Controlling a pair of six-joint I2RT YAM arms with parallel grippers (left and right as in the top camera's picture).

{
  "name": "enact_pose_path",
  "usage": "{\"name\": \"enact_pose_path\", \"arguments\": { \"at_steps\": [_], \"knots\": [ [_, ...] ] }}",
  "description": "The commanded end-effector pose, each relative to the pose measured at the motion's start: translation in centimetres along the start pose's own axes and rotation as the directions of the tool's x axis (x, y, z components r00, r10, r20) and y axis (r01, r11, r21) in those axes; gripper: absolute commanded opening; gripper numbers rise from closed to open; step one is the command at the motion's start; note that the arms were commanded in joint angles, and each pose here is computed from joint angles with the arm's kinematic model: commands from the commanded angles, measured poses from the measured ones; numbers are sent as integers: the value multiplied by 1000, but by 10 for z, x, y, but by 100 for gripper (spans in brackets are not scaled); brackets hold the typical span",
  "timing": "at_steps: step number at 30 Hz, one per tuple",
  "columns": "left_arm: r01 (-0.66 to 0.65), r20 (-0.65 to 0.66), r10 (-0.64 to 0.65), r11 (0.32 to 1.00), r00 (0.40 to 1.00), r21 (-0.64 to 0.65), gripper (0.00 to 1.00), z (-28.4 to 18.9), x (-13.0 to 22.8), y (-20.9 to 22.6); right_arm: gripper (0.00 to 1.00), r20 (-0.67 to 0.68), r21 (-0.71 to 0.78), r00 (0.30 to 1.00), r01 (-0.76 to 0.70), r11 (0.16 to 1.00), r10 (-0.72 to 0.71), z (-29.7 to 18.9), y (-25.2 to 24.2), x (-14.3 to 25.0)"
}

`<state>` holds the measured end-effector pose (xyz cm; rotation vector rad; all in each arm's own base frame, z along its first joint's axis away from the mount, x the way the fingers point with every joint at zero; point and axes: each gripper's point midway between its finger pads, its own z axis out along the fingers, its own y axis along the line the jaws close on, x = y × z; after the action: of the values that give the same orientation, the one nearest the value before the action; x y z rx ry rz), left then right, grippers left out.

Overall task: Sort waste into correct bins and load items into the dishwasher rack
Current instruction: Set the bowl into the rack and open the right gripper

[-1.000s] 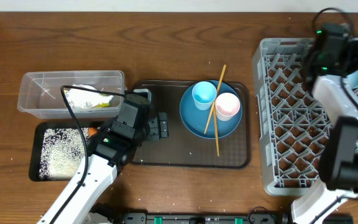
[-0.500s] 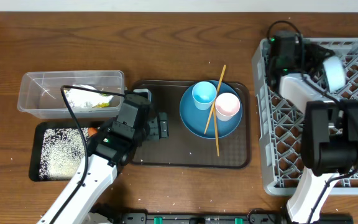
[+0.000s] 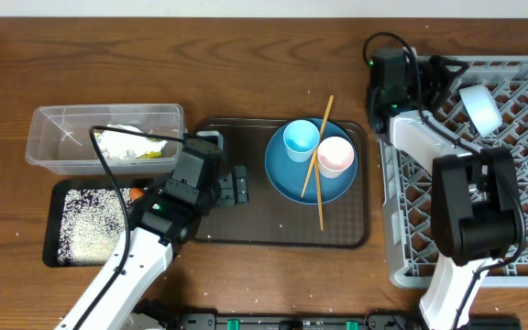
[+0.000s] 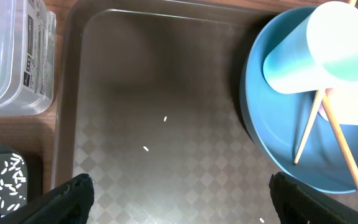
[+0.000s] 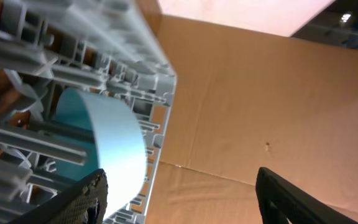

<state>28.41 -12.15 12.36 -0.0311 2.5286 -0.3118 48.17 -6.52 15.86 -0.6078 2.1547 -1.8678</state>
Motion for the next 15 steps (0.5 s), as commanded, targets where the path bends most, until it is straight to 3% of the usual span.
{"name": "enact_pose_path", "arguments": {
  "at_steps": [1, 5, 8, 11, 13, 15],
  "knots": [
    [-3, 19, 2, 1000, 1000, 2, 93, -4, -6, -2, 77, 20, 47, 976, -217, 975, 216, -27, -58, 14],
    [-3, 19, 2, 1000, 1000, 2, 93, -4, -6, -2, 78, 103, -23, 933, -343, 939, 344, -52, -95, 33],
    [-2, 19, 2, 1000, 1000, 2, 93, -4, -6, -2, 79, 138, -192, 869, -448, 873, 476, -65, -101, 58],
    [-2, 19, 2, 1000, 1000, 2, 94, -4, -6, -2, 81, 94, -540, 778, -484, 688, 621, -90, -73, 73],
    [-2, 21, 2, 1000, 1000, 11, 96, -4, -7, -4, 83, 6, -764, 721, -443, 468, 693, -118, -55, 80],
    [-3, 22, 2, 999, 1000, 40, 97, -4, -8, -9, 95, -54, -873, 691, -384, 302, 721, -142, -51, 88]
  ]
}}
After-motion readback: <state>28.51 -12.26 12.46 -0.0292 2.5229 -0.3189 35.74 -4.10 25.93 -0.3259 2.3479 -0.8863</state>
